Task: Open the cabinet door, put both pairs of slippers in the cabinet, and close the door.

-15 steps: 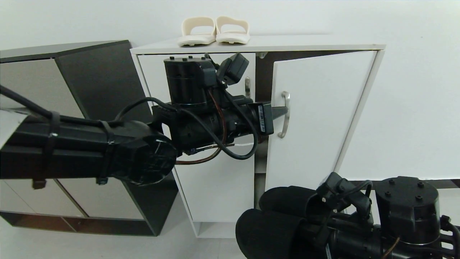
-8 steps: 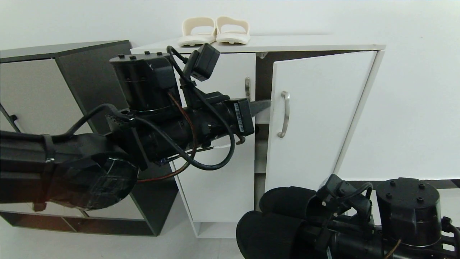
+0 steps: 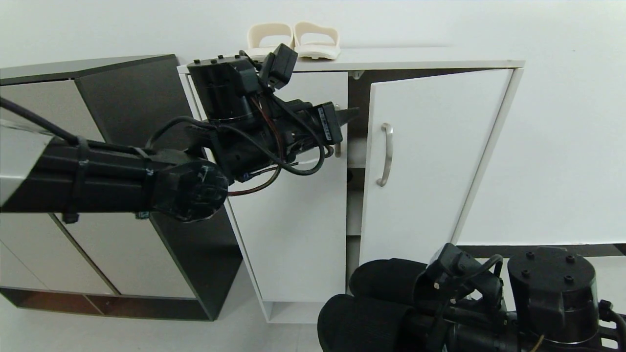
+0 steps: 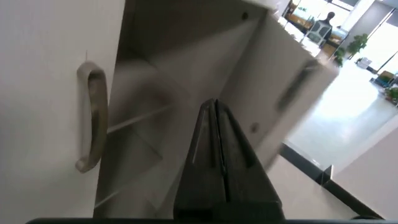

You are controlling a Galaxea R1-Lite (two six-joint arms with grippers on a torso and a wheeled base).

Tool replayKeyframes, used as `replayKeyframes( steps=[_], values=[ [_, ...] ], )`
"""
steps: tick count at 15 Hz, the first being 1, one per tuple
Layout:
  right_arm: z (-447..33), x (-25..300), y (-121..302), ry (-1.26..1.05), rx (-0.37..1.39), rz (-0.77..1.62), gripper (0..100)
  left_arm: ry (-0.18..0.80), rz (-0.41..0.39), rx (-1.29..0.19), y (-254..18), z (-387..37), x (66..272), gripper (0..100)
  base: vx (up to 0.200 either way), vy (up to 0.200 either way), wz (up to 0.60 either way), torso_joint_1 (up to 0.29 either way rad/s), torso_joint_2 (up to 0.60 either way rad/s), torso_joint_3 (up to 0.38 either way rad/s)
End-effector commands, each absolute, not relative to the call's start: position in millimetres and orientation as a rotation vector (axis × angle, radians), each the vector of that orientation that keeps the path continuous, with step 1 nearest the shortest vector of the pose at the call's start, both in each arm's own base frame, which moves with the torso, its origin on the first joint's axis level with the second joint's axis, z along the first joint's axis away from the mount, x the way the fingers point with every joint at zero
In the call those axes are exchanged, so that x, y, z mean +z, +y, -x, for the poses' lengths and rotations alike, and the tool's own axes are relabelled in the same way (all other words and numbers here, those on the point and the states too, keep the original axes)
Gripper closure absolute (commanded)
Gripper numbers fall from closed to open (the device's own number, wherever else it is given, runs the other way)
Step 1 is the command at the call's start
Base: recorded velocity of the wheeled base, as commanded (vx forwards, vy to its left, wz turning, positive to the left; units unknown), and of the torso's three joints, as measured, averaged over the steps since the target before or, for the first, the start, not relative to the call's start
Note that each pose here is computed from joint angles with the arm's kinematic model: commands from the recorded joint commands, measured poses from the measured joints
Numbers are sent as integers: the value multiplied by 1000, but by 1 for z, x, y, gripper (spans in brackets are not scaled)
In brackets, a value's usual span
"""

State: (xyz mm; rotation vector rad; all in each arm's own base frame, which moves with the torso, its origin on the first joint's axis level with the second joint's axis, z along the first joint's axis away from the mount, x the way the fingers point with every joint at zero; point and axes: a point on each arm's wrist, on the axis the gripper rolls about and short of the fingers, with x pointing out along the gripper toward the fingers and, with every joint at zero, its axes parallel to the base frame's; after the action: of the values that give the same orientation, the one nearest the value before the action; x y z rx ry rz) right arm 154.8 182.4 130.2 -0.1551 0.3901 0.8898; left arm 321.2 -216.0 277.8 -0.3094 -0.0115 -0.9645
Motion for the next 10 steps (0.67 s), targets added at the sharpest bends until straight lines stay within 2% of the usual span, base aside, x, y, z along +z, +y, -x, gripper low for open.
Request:
replayKeyframes(
  steps=[1,3,6,10],
  values=[
    [-151,129,185,403,907,164,100,33,306,-964,-230,-340,266,100,0,0,0,0,0,0],
    [-149,126,187,414,919,171,100,32,306,-969,-234,-344,267,100,0,0,0,0,0,0],
    [-146,124,188,423,930,176,100,44,306,-998,-249,-331,267,100,-200,0,0,2,1,7],
    [-131,121,192,439,990,198,100,42,306,-1107,-265,-270,284,100,-200,0,0,1,0,2]
  ],
)
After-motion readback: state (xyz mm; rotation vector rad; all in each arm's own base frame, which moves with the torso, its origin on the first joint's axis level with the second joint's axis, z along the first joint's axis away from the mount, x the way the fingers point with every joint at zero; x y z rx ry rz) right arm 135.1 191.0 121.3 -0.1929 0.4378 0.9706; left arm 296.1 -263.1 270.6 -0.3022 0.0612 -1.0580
